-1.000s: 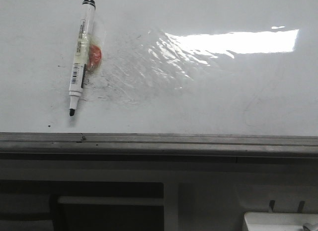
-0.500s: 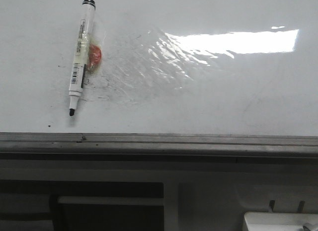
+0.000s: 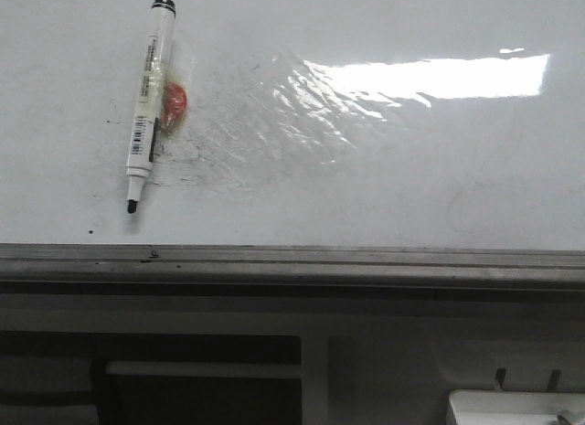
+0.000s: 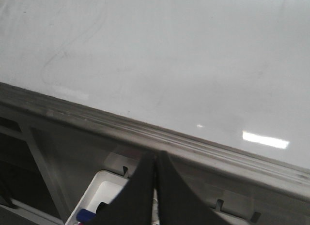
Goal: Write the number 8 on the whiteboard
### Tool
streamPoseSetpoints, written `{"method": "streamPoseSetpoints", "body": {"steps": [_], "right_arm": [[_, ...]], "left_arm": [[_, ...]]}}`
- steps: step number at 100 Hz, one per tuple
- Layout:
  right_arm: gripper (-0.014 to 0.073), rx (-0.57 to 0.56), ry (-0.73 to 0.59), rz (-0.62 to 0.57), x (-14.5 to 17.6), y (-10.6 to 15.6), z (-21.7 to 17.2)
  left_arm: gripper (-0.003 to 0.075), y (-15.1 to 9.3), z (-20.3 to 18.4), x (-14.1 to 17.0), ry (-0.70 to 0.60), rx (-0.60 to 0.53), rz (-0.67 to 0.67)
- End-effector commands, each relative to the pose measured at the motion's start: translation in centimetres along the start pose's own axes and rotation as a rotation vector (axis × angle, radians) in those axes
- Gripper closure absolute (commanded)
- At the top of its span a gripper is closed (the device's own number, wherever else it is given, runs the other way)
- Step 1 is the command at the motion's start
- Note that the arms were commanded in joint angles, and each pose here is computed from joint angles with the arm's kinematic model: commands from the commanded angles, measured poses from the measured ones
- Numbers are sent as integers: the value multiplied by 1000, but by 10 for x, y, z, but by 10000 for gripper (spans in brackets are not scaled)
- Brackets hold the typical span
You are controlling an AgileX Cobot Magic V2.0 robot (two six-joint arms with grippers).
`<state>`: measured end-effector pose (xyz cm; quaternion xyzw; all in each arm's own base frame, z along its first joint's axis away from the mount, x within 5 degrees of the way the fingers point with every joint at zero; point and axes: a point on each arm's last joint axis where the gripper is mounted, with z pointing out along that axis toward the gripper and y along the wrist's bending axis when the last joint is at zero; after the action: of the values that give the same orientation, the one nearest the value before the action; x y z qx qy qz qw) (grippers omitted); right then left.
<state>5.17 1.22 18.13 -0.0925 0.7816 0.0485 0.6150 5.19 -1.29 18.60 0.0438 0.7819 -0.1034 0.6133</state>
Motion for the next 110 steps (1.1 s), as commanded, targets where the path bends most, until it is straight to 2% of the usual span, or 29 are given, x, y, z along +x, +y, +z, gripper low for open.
{"method": "streamPoseSetpoints", "body": {"steps": [1,5,10,15,16,17,21,27,32,39,51,63,75,80,90,100,110], "right_arm": [[648,22,-73,-14,-2,-2,0],[648,28,-105,-14,-5,-2,0],[648,35,-141,-14,-8,-3,-1],[648,38,-175,-3,-11,-3,-1],[648,38,-188,9,-12,-3,-1],[648,39,-200,16,-13,-3,-1],[648,29,-232,85,-16,-3,-2],[648,7,-279,243,-20,-3,-3],[648,-18,-304,412,-22,-4,-4],[648,-19,-359,557,-26,-7,-5],[648,1,-426,676,-30,-12,-7],[648,-10,-436,747,-33,-13,-9],[648,-20,-472,735,-44,-13,-14],[642,-51,-453,669,-52,-9,-18],[582,-121,-362,405,-69,3,-26],[457,-147,-266,212,-86,9,-31],[284,-133,-204,99,-103,8,-32]], "left_arm": [[741,1,2,6,-47,-3,-6],[741,1,2,5,-60,4,-29],[741,-1,2,3,-85,32,-128],[741,-5,1,-1,-113,82,-320],[741,-6,1,-2,-121,106,-418],[741,-6,1,-3,-123,113,-448],[741,-8,0,-4,-127,151,-598],[741,-9,0,-7,-142,172,-706],[741,-8,-1,-9,-170,173,-758],[741,-7,-1,-11,-187,179,-816],[741,-9,-1,-11,-165,211,-920],[741,-10,-2,-13,-165,222,-927],[740,-14,-7,-23,-165,252,-881],[740,-17,-10,-30,-161,271,-795],[708,-25,-18,-53,-151,303,-627],[559,-32,-19,-78,-117,317,-468],[402,-38,-11,-100,-44,327,-308]]}}
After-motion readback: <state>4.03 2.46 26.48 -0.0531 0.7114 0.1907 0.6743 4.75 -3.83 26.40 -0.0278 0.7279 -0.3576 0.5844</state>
